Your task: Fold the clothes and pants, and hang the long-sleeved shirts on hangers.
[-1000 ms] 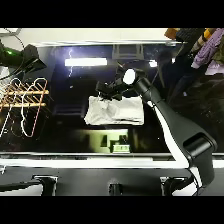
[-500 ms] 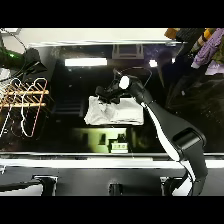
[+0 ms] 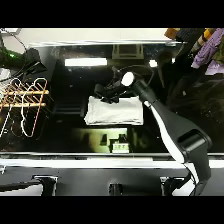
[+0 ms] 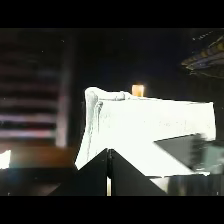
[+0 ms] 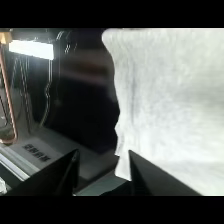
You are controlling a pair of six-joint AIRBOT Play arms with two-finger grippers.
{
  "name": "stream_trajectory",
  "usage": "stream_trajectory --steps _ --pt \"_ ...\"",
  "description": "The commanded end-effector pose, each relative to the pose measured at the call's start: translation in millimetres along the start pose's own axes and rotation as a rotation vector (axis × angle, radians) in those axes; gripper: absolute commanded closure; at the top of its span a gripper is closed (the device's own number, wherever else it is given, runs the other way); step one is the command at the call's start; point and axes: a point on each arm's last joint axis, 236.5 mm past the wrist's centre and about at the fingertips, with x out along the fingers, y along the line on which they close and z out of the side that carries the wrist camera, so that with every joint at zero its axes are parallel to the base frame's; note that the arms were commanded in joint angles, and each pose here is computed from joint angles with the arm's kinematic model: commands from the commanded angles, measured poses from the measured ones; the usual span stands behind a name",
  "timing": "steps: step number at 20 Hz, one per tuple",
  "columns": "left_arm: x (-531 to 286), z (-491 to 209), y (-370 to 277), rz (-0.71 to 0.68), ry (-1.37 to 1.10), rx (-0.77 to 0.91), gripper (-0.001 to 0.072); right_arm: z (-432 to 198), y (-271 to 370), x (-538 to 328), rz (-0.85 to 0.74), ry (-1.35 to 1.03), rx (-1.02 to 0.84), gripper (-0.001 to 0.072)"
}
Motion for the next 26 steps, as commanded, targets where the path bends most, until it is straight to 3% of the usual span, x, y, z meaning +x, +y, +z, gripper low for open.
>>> stream_trajectory --steps 1,6,11,20,26 --pt "-1 0 0 0.000 0.000 0.001 0.0691 29 -29 -64 -0.040 -0.050 -0.038 0.0241" --pt "-1 -1 0 0.000 0.001 0.001 0.0692 61 -161 -181 -0.128 -0.055 0.032 0.0242" --pt "-1 -1 0 0.001 0.001 0.001 0.0691 46 -250 -190 -0.067 -0.062 0.168 0.0241" --pt "-1 -1 0 0.001 0.001 0.001 0.0692 1 -284 -113 0.093 0.031 0.279 0.0241" --pt "-1 -1 0 0.001 0.002 0.001 0.0691 0 -265 -79 0.063 0.044 0.209 0.0242"
